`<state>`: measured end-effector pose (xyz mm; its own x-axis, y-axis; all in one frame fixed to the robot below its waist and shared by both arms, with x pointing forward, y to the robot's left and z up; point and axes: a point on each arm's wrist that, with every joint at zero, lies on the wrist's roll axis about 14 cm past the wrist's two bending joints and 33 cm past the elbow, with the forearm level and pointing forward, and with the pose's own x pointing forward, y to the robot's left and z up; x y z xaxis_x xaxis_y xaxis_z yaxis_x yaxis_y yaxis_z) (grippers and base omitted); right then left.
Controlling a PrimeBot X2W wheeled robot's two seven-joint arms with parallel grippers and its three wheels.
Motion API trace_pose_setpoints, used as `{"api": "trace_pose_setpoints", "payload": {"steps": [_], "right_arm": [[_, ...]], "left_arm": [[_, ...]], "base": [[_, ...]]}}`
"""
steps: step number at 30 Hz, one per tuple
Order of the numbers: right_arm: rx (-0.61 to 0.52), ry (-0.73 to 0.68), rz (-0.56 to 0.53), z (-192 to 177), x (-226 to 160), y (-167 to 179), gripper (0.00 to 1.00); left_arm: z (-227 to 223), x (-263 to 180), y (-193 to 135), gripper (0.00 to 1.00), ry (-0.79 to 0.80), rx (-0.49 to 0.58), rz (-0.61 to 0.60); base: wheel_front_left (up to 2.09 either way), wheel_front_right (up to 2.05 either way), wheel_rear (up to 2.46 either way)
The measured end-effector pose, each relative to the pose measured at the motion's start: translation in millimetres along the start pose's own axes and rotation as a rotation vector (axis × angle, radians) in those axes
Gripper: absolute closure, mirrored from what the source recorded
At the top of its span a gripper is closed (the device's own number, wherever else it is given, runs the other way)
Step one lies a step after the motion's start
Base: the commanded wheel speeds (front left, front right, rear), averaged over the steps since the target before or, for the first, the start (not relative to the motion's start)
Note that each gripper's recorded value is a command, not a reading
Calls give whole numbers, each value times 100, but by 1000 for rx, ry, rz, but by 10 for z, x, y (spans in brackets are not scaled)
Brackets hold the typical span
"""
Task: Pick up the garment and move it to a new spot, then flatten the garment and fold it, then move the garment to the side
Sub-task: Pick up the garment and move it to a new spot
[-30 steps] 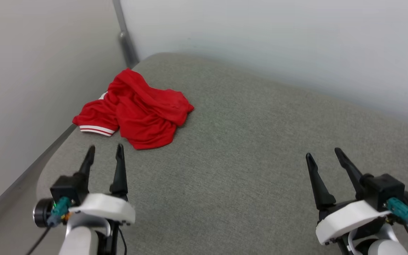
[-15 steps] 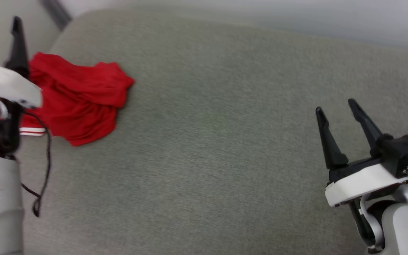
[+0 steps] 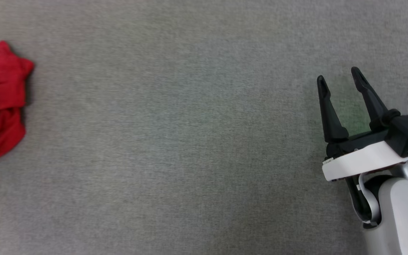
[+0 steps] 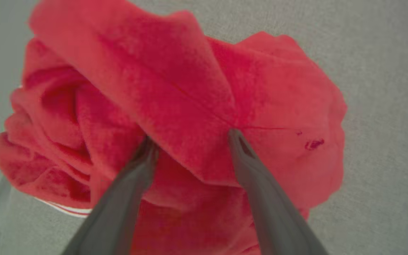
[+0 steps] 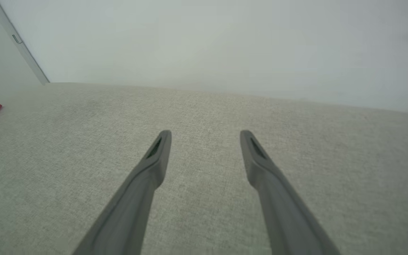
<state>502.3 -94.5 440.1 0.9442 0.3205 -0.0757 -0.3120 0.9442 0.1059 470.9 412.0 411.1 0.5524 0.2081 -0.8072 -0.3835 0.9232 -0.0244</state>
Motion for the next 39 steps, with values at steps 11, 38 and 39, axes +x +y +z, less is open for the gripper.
{"api": "trace_pose_setpoints", "payload": {"steps": [11,38,39], "right_arm": [[6,36,-47,-211,-6,-204,0],[-28,-166,-56,896,-745,115,0],[-27,-174,-61,938,-796,113,0]], "left_arm": [[-383,368,-96,100,132,-104,7],[1502,-1978,-371,100,-1036,199,-48],[1516,-2067,-451,100,-1067,204,-70]], "base": [[0,0,0],[0,0,0],[0,0,0]]}}
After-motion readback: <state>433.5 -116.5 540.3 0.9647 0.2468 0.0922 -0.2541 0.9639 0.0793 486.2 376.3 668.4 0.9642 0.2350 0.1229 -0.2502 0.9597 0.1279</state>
